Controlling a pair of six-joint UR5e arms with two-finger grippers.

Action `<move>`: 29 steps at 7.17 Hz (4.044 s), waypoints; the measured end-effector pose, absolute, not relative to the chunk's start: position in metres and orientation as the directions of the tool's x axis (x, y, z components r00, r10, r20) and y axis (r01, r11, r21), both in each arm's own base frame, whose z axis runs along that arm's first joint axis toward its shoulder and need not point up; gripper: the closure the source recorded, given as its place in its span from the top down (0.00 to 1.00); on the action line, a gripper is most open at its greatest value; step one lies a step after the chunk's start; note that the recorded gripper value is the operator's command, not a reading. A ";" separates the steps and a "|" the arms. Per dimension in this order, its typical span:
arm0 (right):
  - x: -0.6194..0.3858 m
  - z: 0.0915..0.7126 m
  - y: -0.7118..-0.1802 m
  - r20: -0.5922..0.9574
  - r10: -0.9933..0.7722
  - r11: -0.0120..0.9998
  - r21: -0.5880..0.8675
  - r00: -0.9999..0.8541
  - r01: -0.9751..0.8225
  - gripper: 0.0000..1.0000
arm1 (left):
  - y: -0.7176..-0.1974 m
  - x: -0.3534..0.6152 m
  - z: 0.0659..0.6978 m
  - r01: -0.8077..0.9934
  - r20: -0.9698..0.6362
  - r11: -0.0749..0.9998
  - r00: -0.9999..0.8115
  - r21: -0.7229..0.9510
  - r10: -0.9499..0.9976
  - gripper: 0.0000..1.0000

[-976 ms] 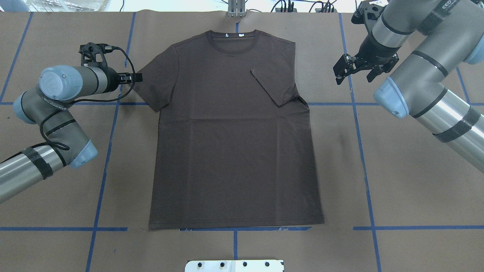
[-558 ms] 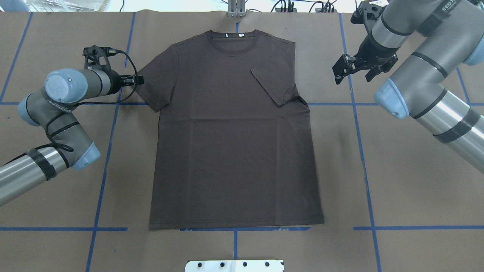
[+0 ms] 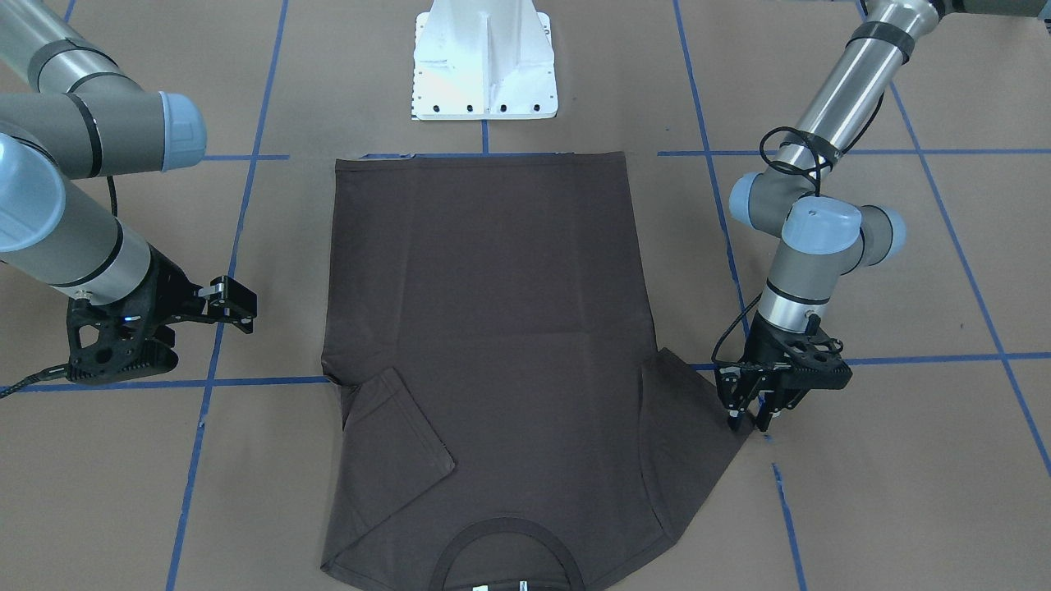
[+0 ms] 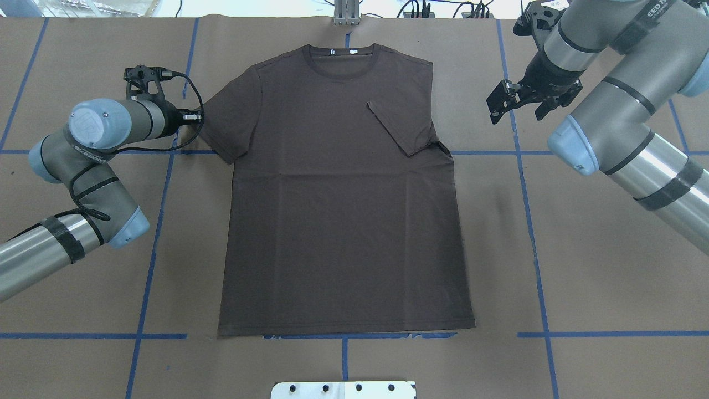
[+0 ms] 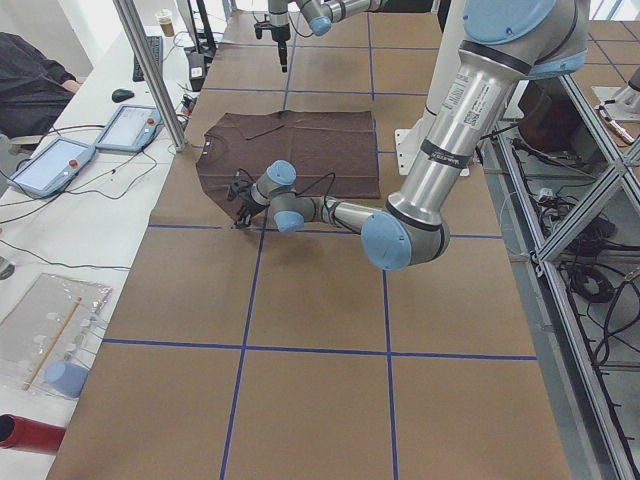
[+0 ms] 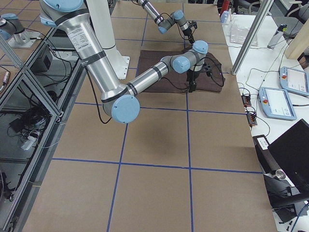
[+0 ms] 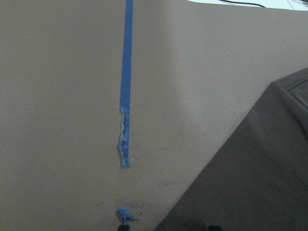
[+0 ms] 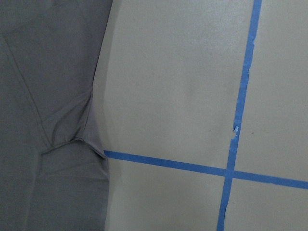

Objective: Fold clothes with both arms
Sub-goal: 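Grasp the sleeve nearest the left gripper and fold it inward, then release the sleeve with the left gripper while the right gripper moves to the hem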

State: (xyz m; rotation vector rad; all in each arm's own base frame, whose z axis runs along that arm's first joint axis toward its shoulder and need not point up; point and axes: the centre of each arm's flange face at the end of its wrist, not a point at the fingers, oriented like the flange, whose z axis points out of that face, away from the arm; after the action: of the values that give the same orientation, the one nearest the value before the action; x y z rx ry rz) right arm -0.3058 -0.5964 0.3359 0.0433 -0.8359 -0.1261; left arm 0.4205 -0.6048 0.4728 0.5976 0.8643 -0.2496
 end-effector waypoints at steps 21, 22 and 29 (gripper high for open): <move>-0.352 0.397 -0.455 0.777 0.004 0.992 0.076 0.630 -0.100 1.00 | -0.523 0.402 0.300 0.356 -0.863 0.899 0.503 0.256 0.046 1.00; -0.371 0.397 -0.421 0.793 0.020 0.990 0.069 0.609 -0.123 1.00 | -0.513 0.391 0.292 0.358 -0.864 0.898 0.501 0.257 0.048 1.00; -0.470 0.366 -0.274 0.756 0.019 0.999 0.007 0.654 -0.037 1.00 | -0.489 0.368 0.264 0.367 -0.882 0.888 0.464 0.275 0.081 1.00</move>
State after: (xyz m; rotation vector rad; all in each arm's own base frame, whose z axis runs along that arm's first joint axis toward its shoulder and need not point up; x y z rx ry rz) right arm -0.4697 -0.2742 0.3658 0.0221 -0.8575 0.0321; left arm 0.3677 -0.4893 0.2638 0.4672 1.0838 -0.1837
